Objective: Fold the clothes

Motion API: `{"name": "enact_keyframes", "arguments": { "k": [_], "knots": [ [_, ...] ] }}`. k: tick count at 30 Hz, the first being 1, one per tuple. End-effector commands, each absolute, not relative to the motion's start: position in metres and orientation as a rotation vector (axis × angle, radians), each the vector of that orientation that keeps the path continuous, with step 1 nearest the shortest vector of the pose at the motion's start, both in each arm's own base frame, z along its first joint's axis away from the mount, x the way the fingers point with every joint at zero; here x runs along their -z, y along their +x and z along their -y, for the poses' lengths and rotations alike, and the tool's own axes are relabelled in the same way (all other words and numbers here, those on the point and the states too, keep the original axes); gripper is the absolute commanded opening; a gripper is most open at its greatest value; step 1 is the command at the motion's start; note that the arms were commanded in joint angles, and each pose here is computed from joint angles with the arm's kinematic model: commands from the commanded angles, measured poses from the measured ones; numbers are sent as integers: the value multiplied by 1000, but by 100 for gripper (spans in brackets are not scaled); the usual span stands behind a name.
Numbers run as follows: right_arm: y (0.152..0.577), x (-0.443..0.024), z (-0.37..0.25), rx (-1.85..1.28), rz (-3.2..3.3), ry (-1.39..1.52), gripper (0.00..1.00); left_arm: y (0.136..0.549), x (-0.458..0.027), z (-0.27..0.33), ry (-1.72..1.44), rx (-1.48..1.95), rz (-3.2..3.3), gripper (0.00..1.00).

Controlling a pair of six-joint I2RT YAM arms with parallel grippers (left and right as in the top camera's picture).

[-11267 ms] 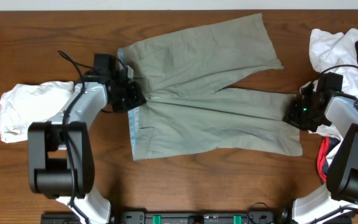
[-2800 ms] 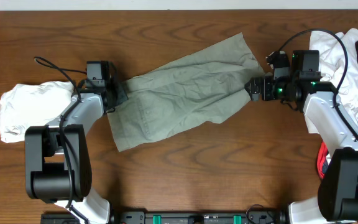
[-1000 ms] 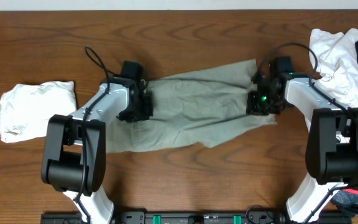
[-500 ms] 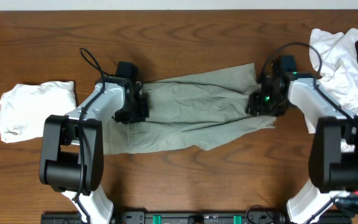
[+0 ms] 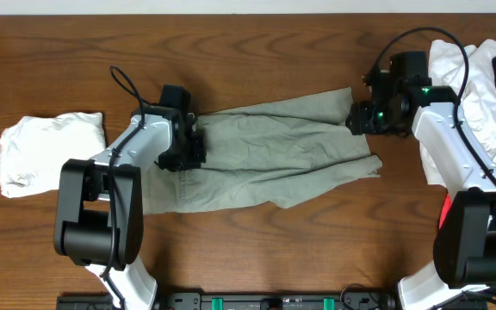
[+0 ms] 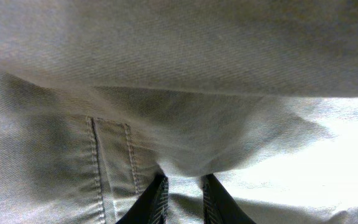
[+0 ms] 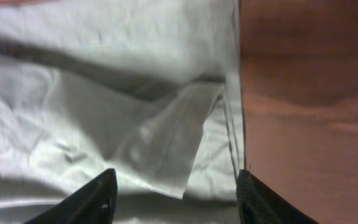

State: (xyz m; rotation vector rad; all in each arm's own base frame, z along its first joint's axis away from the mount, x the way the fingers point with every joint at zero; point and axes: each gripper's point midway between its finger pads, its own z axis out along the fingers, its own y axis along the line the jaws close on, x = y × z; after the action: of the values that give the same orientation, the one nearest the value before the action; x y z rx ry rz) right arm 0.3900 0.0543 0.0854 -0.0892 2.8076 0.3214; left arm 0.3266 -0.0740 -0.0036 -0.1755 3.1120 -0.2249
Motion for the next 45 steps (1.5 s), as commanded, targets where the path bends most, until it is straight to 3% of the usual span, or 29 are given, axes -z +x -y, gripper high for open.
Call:
{"name": "enact_keyframes", "arguments": {
  "k": [1, 12, 22, 25, 27, 31, 37, 40, 41, 43, 45],
  "knots": [
    [380, -82, -62, -350, -2840, -164, 62, 294, 43, 35, -204, -51, -3239, 22],
    [377, -78, -68, -385, -2844, -203, 63, 294, 43, 35, -204, -51, -3239, 22],
    [380, -54, -76, -448, -2834, -212, 59, 294, 43, 35, -204, -50, -3238, 22],
    [391, -56, -84, -510, -2779, -230, 39, 294, 43, 35, -204, -50, -3238, 22],
    [398, -60, -87, -524, -2741, -237, 1, 294, 43, 35, -204, -50, -3238, 22],
    [417, -67, -88, -512, -2663, -216, 1, 294, 43, 35, -204, -50, -3238, 22],
    [481, -96, -57, -287, -2426, 1, 1, 294, 43, 35, -204, -51, -3239, 22],
    [499, -102, -38, -180, -2349, 137, 5, 293, 43, 35, -204, -51, -3241, 22],
    [501, -100, -33, -164, -2344, 185, 21, 293, 43, 34, -204, -52, -3242, 22],
    [501, -91, -32, -169, -2362, 206, 99, 293, 43, 34, -204, -52, -3242, 22],
    [495, -82, -33, -167, -2400, 206, 99, 293, 43, 34, -204, -52, -3242, 22]
  ]
}}
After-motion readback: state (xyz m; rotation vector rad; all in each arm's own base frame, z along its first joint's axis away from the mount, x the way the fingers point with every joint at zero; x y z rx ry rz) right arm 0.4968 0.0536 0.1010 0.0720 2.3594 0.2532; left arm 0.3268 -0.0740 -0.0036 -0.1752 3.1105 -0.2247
